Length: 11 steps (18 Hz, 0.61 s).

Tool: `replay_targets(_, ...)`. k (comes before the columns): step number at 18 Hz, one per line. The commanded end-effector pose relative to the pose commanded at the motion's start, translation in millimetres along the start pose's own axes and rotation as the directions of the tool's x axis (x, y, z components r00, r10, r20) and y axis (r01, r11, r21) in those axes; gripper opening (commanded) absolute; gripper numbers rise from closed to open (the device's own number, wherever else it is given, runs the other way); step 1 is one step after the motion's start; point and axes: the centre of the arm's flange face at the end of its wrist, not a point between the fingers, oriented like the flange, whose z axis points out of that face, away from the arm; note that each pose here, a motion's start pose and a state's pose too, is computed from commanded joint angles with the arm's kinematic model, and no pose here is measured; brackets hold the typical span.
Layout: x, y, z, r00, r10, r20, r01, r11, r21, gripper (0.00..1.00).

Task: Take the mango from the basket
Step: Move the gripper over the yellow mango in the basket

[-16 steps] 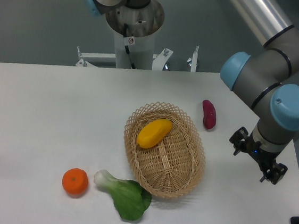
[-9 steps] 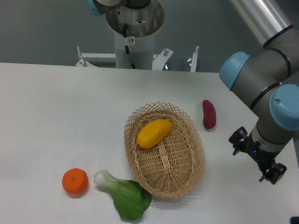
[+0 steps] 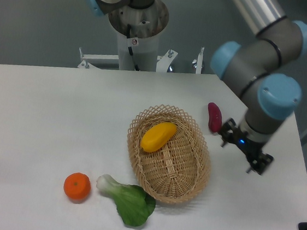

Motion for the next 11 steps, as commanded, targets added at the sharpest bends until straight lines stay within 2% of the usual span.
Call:
replay_targets(3,38.6,-16.1,25.2,0.999,-0.001,-0.034,0.001,1.0,-0.006,1.0)
replay_targets(7,70.4,-27.4,51.3,1.0,0.015,0.007,-0.015,1.0,0.0,1.0)
replay_targets(11,97.9,-23.6,69.4,0.999,0.018,-0.035,-0.018,1.0,-0.013,1.0)
